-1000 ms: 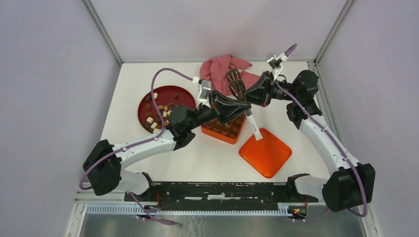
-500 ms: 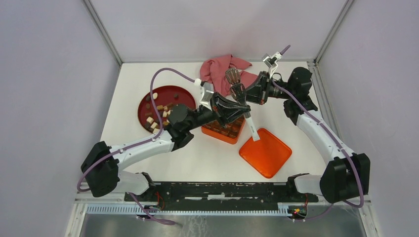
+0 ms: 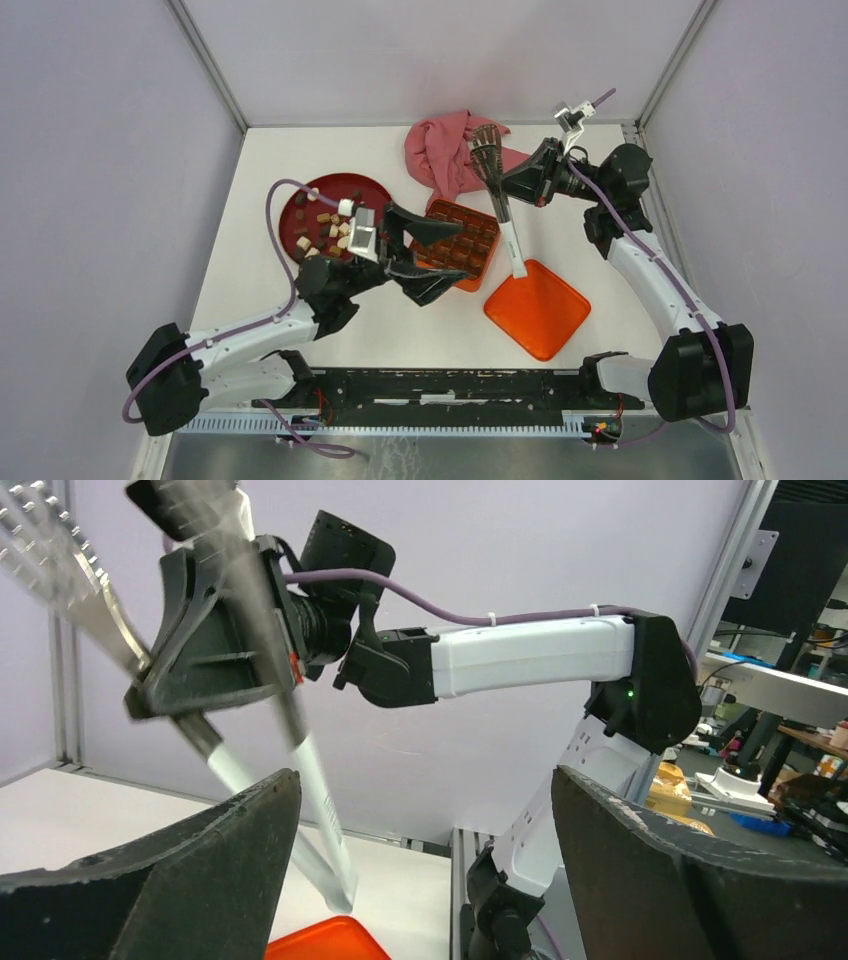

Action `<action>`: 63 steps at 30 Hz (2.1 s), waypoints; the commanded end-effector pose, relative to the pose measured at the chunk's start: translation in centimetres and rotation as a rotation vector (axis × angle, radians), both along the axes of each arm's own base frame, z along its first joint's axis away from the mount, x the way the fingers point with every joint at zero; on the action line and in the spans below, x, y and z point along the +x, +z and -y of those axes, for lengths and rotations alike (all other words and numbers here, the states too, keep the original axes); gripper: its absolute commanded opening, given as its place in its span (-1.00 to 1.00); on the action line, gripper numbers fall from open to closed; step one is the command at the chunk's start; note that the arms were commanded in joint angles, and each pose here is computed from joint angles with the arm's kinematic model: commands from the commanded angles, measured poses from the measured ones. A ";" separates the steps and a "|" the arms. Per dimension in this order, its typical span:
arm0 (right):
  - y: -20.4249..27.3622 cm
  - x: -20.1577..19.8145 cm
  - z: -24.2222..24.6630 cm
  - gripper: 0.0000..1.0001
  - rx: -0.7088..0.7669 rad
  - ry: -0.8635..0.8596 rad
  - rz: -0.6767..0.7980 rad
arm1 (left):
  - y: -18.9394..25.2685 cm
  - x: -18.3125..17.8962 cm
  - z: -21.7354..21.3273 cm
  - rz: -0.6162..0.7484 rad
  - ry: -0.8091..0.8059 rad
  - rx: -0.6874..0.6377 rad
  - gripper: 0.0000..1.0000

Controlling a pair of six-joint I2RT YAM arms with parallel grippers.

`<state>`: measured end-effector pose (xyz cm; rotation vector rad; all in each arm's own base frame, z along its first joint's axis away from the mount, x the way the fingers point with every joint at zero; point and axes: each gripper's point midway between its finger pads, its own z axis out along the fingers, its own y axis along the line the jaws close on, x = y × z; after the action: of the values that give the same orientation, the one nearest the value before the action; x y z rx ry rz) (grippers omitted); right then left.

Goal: Pack the chocolate
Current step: Pick up the clamp from the center of the board.

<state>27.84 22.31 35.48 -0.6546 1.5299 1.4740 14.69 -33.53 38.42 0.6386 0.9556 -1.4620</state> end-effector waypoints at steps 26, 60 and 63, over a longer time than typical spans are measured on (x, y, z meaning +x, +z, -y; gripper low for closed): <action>7.7 -0.7 -0.8 -1.00 0.237 0.030 0.030 | 0.9 4.0 5.2 -0.174 -0.027 -0.303 0.99; 5.1 0.7 -0.7 -0.99 0.162 -0.061 0.024 | 2.2 6.0 7.0 -0.130 0.066 -0.425 0.41; 4.9 0.7 -0.7 -0.98 0.154 -0.065 0.026 | 2.6 5.9 7.0 -0.121 0.062 -0.430 0.31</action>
<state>29.05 23.20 38.73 -0.5089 1.4463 1.5596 22.17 -43.12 35.37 0.2289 1.0037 -1.5966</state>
